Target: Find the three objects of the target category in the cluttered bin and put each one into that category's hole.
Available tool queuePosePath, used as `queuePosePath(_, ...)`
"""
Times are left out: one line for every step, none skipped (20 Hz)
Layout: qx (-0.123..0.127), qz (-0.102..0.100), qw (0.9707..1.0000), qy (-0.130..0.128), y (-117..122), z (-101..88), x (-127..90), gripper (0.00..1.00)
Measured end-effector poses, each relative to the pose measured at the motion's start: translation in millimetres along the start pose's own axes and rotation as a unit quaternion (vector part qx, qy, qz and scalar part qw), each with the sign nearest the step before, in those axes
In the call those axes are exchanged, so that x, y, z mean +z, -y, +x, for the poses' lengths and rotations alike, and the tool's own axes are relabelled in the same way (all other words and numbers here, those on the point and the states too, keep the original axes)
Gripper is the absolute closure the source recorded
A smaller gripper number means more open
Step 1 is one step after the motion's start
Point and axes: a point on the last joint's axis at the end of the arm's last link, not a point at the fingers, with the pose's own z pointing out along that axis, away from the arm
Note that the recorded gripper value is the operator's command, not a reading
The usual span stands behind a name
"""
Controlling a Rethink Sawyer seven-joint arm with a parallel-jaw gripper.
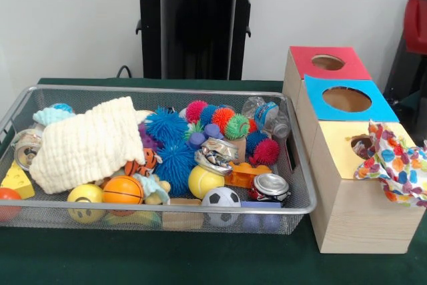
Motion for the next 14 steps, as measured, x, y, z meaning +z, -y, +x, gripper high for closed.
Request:
queuePosePath(-0.005, 0.000, 1.0000, -0.001, -3.1, 7.0, 0.5, 0.00)
queuePosePath(-0.006, 0.000, 1.0000, -0.001, -4.0, 9.4, 1.0, 0.00)
queuePosePath(-0.008, 0.000, 1.0000, -0.002, -4.8, 11.8, 1.5, 0.00)
queuePosePath(-0.009, 0.001, 1.0000, -0.002, -5.4, 14.1, 2.4, 0.00)
queuePosePath(-0.012, 0.002, 0.9999, -0.003, -6.0, 18.8, 5.4, 0.00)
queuePosePath(-0.013, 0.004, 0.9999, -0.004, -5.7, 20.3, 7.2, 0.00)
queuePosePath(-0.013, 0.004, 0.9999, -0.004, -5.4, 20.8, 8.2, 0.00)
queuePosePath(-0.014, 0.005, 0.9999, -0.004, -4.9, 21.0, 9.3, 0.00)
queuePosePath(-0.015, 0.008, 0.9999, -0.003, -2.8, 19.9, 12.0, 0.00)
queuePosePath(-0.015, 0.009, 0.9999, -0.002, -1.9, 19.0, 12.8, 0.00)
queuePosePath(-0.014, 0.010, 0.9999, -0.001, -0.2, 16.8, 13.9, 0.00)
queuePosePath(-0.013, 0.011, 0.9999, 0.000, 1.9, 13.5, 15.1, 0.00)
queuePosePath(-0.011, 0.012, 0.9999, 0.001, 4.4, 9.7, 16.4, 0.00)
queuePosePath(-0.010, 0.013, 0.9999, 0.003, 7.1, 5.4, 17.8, 0.00)
